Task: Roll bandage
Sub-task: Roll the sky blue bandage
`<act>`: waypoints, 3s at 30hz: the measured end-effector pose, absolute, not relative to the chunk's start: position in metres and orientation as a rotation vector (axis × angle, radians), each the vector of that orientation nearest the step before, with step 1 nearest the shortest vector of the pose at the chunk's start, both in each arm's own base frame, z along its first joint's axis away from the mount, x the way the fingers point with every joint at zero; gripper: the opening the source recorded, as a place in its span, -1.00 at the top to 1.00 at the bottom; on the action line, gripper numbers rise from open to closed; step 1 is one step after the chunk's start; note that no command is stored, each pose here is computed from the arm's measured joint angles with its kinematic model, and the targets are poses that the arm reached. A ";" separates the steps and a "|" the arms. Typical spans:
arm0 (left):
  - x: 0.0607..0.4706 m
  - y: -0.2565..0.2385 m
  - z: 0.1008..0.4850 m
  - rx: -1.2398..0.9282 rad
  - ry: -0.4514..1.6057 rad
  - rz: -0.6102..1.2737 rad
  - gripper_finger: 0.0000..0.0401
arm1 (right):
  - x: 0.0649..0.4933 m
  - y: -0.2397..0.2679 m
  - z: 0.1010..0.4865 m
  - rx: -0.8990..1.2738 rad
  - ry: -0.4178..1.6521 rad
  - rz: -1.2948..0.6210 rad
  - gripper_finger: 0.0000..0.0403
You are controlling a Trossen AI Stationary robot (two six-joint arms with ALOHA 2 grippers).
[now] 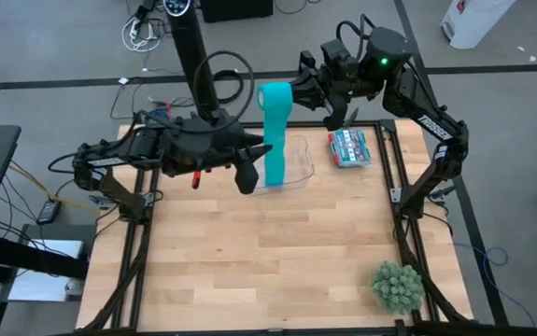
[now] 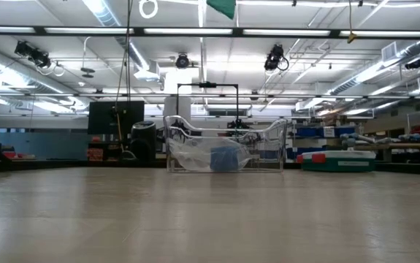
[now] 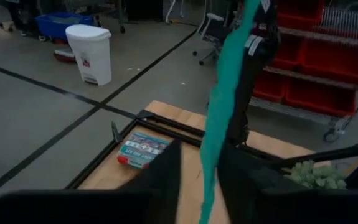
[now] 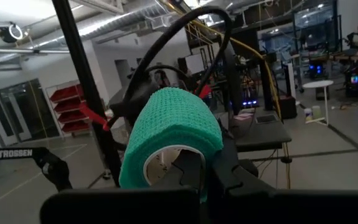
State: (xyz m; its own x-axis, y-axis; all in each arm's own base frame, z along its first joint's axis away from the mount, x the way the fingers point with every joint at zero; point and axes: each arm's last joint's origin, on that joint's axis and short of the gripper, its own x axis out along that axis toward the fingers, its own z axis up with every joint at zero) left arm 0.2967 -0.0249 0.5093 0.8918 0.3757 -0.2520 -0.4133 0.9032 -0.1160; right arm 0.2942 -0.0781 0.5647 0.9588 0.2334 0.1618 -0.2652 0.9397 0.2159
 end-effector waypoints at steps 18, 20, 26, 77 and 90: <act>0.286 -0.024 0.503 -0.271 0.292 0.461 0.99 | 0.285 -0.110 0.553 0.352 -0.031 0.131 1.00; 0.286 -0.024 0.503 -0.282 0.295 0.458 0.99 | 0.285 -0.110 0.556 0.338 -0.058 0.145 1.00; 0.286 -0.023 0.501 -0.276 0.315 0.463 0.99 | 0.286 -0.097 0.564 0.337 -0.107 0.247 1.00; 0.257 -0.022 0.532 -0.135 0.166 0.382 0.34 | 0.302 -0.041 0.520 0.724 0.321 0.426 1.00; 0.255 -0.029 0.520 -0.159 0.284 0.344 0.34 | 0.313 -0.048 0.487 0.806 0.432 0.477 1.00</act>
